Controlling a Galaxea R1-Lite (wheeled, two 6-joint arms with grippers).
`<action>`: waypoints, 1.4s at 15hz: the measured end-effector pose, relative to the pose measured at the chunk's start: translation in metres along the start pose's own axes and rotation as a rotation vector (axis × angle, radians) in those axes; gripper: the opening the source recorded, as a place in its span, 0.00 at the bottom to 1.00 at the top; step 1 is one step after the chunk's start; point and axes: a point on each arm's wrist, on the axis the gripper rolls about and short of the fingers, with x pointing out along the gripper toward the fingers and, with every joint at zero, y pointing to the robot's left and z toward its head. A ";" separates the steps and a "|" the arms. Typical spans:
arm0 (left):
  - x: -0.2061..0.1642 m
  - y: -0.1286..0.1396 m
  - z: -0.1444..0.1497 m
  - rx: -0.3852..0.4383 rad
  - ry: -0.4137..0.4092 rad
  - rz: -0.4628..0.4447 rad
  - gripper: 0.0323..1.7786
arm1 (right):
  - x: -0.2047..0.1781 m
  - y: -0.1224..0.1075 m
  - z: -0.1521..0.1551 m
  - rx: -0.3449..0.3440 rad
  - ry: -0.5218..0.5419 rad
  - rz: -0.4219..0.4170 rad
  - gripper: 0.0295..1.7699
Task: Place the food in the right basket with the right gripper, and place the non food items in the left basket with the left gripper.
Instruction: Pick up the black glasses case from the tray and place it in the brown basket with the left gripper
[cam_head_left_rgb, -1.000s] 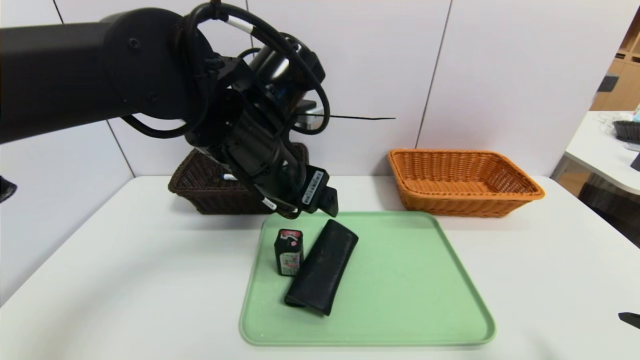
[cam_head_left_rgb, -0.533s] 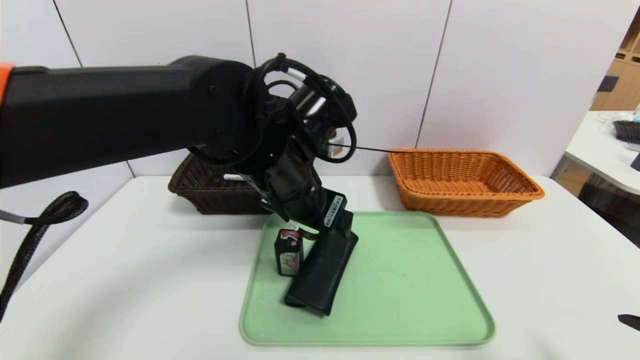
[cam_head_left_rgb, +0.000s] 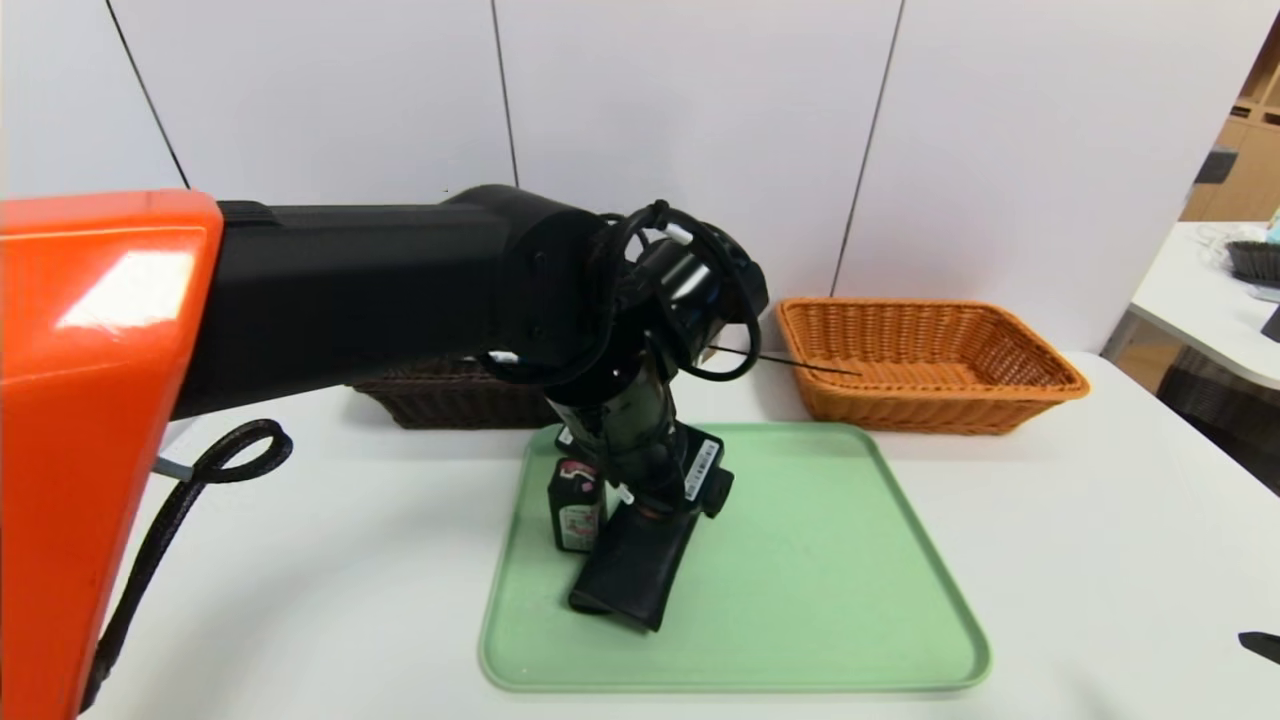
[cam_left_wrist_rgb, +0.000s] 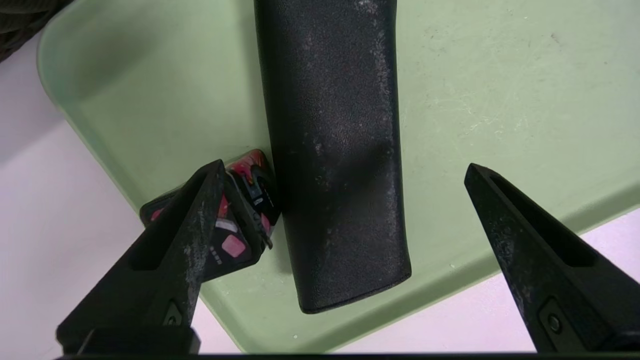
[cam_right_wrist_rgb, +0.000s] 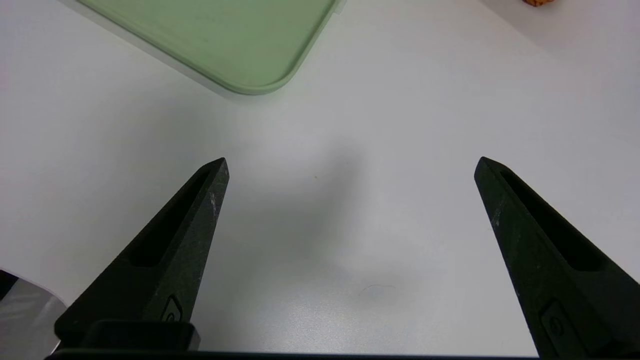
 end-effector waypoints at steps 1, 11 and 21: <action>0.003 0.000 0.000 0.001 0.003 0.014 0.95 | 0.000 0.000 0.000 0.000 0.000 0.000 0.96; 0.028 -0.004 -0.002 -0.025 0.030 0.075 0.95 | 0.000 0.001 -0.004 -0.005 0.006 0.002 0.96; 0.042 -0.006 0.000 0.020 0.025 0.089 0.95 | -0.001 0.001 -0.009 -0.002 0.002 0.000 0.96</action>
